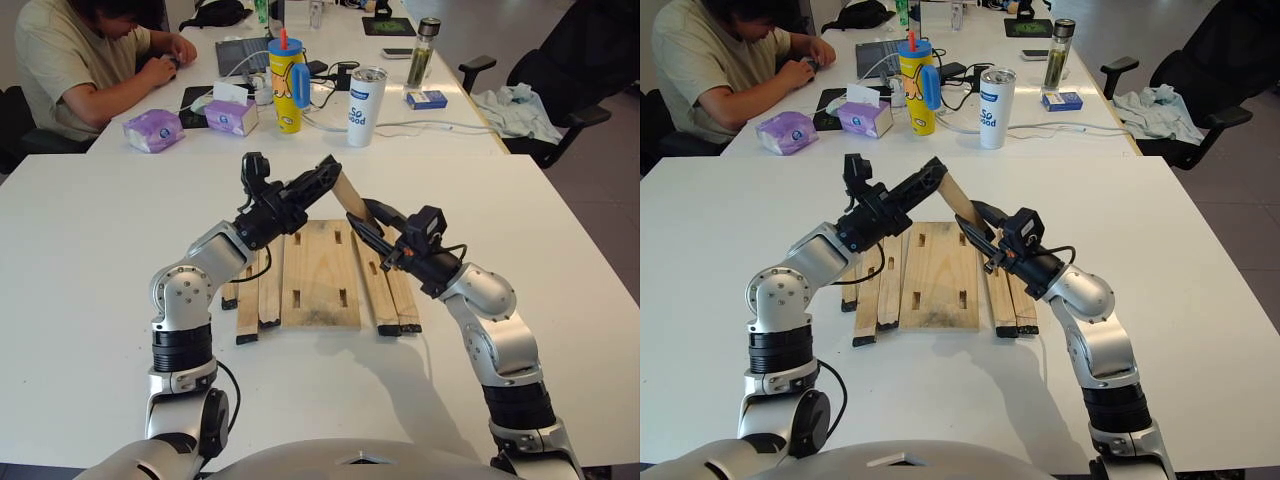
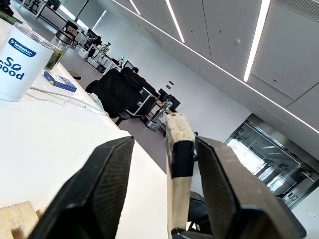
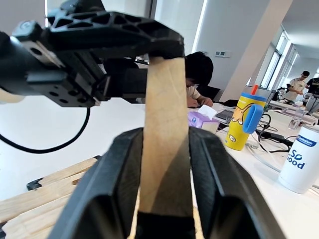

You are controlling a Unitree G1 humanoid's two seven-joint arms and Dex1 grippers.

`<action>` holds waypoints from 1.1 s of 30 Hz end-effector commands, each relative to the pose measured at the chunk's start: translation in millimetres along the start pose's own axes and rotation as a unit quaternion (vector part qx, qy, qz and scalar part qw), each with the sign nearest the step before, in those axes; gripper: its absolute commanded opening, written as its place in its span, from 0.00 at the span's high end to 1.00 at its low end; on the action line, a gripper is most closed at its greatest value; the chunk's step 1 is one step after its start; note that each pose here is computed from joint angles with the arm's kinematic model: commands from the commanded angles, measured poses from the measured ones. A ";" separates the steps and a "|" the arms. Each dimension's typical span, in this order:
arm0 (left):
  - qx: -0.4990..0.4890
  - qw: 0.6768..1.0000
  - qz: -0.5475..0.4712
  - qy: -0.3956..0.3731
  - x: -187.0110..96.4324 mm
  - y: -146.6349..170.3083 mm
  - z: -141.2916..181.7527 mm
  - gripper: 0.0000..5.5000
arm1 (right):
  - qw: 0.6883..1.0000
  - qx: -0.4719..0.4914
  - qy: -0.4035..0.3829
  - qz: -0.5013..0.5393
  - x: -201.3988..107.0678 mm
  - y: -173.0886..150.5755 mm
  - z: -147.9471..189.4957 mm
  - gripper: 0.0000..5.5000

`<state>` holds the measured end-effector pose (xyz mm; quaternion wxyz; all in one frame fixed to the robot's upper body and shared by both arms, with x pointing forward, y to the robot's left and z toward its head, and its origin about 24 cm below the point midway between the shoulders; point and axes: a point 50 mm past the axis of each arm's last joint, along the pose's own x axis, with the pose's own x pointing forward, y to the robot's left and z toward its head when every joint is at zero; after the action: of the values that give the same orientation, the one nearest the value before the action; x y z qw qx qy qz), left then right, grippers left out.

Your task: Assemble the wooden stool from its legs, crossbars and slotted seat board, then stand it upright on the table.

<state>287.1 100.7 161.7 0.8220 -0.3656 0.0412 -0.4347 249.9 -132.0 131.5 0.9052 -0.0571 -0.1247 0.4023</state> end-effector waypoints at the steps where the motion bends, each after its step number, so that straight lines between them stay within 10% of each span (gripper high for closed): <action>1: 0.009 1.000 -0.009 0.002 2.9 -4.9 3.8 0.74 | 1.000 -0.003 -0.007 0.007 0.1 1.5 3.5 0.76; 16: 0.026 0.992 0.074 -0.099 -9.0 4.5 15.1 0.92 | 0.999 0.012 0.052 -0.006 -5.4 -3.7 -10.4 0.60; 25: 0.088 0.910 0.364 -0.180 -84.8 24.1 -6.1 0.92 | 0.980 0.088 0.094 -0.153 -23.6 -37.5 -28.9 0.60; 33: 0.086 0.890 0.417 -0.164 -80.9 36.0 -25.5 0.92 | 0.976 0.095 0.095 -0.169 -21.6 -37.3 -30.9 0.60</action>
<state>249.2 162.9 103.5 0.9516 -0.3072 0.0118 0.0040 268.9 -175.7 104.2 0.9697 0.0113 -0.0083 0.2439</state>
